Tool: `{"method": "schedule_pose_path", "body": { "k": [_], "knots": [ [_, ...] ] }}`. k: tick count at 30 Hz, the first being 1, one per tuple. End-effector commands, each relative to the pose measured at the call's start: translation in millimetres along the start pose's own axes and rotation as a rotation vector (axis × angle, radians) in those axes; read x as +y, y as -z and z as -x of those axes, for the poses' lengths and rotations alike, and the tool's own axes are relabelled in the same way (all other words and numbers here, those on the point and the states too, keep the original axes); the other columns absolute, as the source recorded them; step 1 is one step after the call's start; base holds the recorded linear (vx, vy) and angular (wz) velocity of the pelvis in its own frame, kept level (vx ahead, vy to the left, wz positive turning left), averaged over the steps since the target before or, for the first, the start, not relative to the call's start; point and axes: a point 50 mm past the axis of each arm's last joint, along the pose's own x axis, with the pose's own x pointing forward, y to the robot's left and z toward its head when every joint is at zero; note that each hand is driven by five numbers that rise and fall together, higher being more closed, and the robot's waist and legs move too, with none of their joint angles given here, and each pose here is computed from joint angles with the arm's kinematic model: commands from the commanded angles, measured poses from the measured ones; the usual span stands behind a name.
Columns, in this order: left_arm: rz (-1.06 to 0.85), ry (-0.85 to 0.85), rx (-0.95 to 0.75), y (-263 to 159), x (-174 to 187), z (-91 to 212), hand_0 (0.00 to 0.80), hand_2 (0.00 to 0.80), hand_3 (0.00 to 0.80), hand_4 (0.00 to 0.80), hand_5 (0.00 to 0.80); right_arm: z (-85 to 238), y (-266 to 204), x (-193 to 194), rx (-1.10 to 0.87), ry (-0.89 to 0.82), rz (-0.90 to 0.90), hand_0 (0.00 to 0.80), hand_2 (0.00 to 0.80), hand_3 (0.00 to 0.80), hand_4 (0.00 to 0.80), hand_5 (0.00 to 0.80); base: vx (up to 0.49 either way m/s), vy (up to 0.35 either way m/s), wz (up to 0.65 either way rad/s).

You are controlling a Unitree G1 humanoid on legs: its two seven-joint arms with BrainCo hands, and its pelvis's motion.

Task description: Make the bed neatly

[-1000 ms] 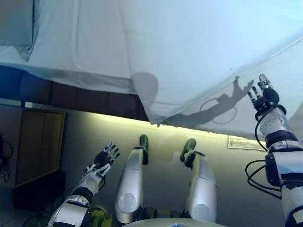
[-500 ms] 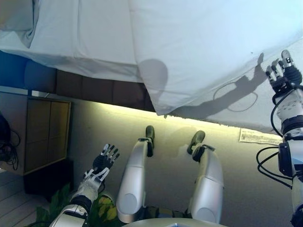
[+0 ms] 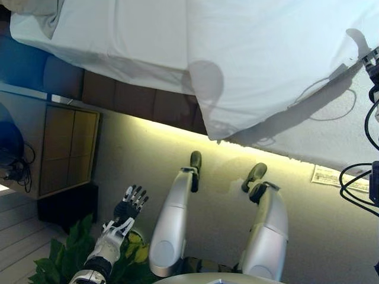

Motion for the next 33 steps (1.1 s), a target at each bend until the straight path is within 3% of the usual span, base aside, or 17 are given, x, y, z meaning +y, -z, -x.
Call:
{"method": "schedule_pose_path", "body": {
  "k": [1, 7, 8, 33],
  "knots": [
    [-0.012, -0.049, -0.012, -6.0, 25.0, 24.9, 0.000, 0.000, 0.000, 0.000, 0.000, 1.9, -59.0, 20.3, -0.161, -0.089, 0.068, 0.000, 0.000, 0.000, 0.000, 0.000, 0.037, -0.008, 0.02],
    [-0.032, -0.056, -0.010, -11.6, 28.2, 28.0, 0.000, 0.000, 0.000, 0.000, 0.000, 2.2, -64.6, 32.8, -0.173, -0.157, 0.099, 0.000, 0.000, 0.000, 0.000, 0.000, 0.018, -0.035, 0.08],
    [-0.035, -0.052, -0.014, -12.7, 29.1, 29.3, 0.000, 0.000, 0.000, 0.000, 0.000, 2.6, -64.9, 39.0, -0.179, -0.207, 0.131, 0.800, 0.800, 0.800, 0.800, 0.800, 0.015, -0.024, 0.05],
    [-0.057, -0.018, -0.058, -27.7, 26.2, 25.4, 0.000, 0.000, 0.000, 0.000, 0.000, 2.4, -33.5, 11.4, -0.039, -0.176, 0.125, 0.800, 0.800, 0.800, 0.800, 0.800, -0.021, -0.005, -0.01]
  ]
}}
